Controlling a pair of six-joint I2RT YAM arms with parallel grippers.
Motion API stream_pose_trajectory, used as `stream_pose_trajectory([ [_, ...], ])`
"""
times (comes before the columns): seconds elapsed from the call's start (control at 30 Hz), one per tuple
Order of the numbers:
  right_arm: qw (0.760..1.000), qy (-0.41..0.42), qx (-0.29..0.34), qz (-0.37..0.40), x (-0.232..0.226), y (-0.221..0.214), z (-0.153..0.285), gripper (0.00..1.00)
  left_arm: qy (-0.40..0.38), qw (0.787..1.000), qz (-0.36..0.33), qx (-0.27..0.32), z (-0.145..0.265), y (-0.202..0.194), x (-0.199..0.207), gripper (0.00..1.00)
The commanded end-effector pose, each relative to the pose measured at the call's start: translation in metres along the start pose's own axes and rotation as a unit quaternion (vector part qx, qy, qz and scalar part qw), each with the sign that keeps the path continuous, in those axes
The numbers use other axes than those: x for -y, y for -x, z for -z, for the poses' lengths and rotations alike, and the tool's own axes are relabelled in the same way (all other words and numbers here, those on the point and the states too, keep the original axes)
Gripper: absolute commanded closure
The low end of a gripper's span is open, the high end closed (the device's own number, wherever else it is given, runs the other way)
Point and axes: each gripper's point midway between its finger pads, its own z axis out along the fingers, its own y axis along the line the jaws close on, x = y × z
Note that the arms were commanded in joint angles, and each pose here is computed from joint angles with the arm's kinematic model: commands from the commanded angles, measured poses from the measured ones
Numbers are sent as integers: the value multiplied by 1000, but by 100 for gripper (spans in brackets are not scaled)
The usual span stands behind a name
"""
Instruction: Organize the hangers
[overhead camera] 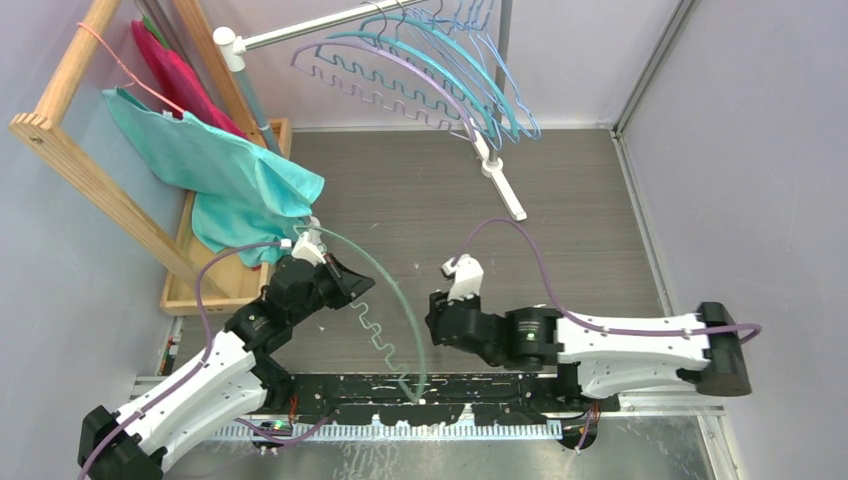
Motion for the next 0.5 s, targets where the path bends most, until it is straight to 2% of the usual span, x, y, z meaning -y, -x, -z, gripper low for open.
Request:
stream_pose_trajectory([
  [0.0,997,49,38,-49,10,14,26,40,-54,997,-25,54,16,29,35,100],
  [0.1,988,123,49,-83,5,9,38,29,-90,993,-33,72,27,39,54,100],
  [0.23,965,230,62,-106,-16,7,54,27,-160,983,-39,86,42,49,89,100],
  [0.47,937,335,66,-69,-57,14,73,26,-260,959,-63,89,64,59,143,100],
])
